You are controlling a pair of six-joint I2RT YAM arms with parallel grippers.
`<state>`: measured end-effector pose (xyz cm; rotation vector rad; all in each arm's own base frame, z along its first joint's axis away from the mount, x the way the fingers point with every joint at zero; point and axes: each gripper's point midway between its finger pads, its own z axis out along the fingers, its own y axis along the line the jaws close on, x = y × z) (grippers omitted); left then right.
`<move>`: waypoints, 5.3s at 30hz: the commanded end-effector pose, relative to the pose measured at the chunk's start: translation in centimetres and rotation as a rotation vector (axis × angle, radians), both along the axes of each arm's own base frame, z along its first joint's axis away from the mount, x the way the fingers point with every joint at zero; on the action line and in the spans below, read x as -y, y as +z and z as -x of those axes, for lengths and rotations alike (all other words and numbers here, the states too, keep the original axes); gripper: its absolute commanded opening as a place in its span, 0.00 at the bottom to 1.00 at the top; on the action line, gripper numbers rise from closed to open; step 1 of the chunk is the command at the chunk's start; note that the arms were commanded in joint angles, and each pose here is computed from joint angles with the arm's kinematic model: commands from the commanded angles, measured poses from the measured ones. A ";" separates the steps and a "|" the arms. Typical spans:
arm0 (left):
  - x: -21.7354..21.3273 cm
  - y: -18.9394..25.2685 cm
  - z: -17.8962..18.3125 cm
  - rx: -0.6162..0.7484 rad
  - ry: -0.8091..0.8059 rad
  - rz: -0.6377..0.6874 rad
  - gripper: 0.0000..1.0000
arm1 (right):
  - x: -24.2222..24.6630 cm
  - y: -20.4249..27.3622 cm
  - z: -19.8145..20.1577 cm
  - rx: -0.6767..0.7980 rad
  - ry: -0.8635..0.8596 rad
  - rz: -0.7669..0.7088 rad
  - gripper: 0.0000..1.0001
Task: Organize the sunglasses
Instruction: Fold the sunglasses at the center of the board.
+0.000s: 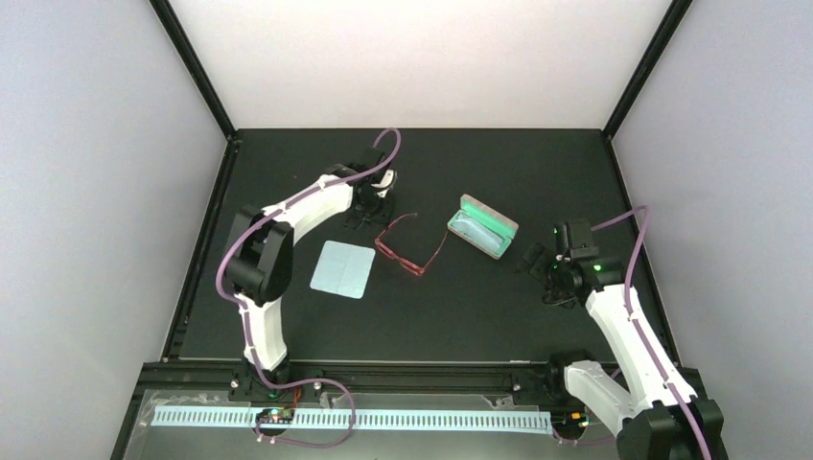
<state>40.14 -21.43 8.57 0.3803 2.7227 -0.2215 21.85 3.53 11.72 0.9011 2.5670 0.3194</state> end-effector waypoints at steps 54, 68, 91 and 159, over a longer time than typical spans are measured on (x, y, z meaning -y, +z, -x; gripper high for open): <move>-1.4 5.1 4.1 0.102 -0.027 0.078 0.02 | -3.1 1.6 -1.9 0.050 0.154 -0.120 0.98; -2.4 9.2 10.0 0.185 -0.008 0.105 0.01 | -5.8 6.9 -2.6 0.230 0.320 -0.199 0.96; 0.7 12.1 14.9 0.214 -0.008 0.145 0.01 | -15.0 12.0 -3.0 0.273 0.610 -0.084 0.90; 3.4 14.2 12.5 0.221 0.060 0.082 0.02 | -23.6 8.6 -2.7 0.145 0.863 -0.066 0.46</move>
